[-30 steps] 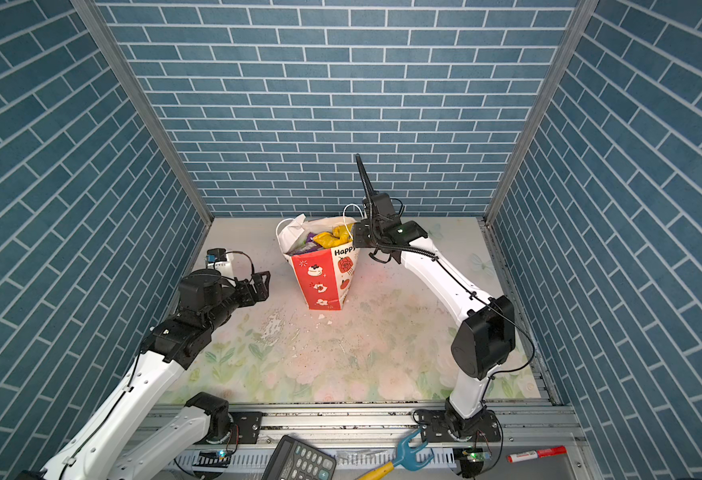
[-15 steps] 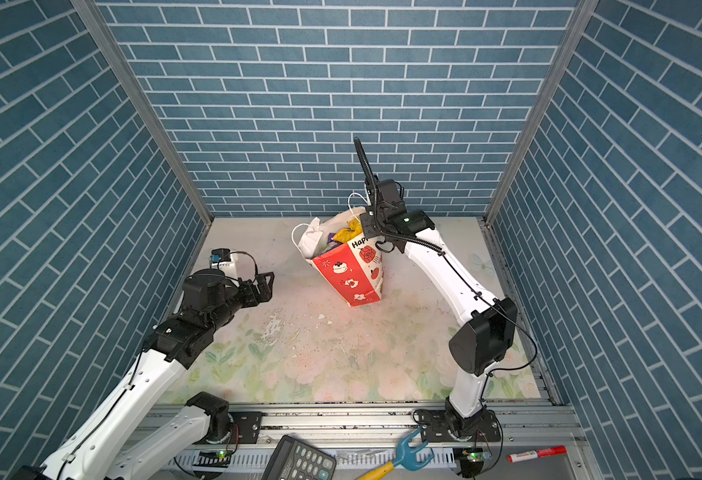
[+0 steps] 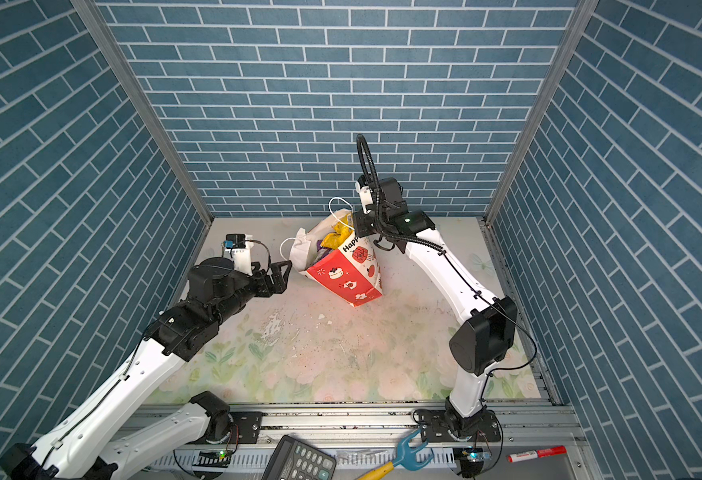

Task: Take the snacks out of the paper bag
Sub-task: 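Reach the left gripper into the bag toward the yellow snack packet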

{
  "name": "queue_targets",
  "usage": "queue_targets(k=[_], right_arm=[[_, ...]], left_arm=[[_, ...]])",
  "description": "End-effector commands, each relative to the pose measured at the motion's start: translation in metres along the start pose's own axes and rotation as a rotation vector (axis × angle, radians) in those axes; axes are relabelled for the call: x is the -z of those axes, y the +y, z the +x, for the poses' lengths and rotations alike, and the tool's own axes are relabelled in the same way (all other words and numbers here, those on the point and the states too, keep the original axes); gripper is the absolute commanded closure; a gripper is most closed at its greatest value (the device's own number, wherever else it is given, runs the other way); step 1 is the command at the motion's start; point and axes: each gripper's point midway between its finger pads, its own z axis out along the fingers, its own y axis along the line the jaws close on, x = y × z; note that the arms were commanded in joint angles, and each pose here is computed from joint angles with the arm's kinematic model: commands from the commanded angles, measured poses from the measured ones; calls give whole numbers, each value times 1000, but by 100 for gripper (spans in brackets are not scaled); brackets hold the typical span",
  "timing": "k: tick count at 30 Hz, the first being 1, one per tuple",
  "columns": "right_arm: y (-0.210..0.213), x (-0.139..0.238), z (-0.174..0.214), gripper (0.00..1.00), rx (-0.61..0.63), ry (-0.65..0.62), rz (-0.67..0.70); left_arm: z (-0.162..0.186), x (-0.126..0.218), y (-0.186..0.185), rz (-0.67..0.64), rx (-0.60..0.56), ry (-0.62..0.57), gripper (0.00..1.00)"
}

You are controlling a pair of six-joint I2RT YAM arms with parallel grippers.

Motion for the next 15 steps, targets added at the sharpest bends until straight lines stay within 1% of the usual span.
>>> queue_targets(k=[1, 6, 15], right_arm=[[32, 40, -43, 100, -27, -157, -149], [38, 45, -40, 100, -53, -165, -186], [42, 47, -30, 100, -114, -175, -228]], left_arm=[[-8, -6, -12, 31, -3, -15, 0], [-4, -20, -24, 70, -1, 8, 1], [-2, -35, -46, 180, 67, 29, 2]])
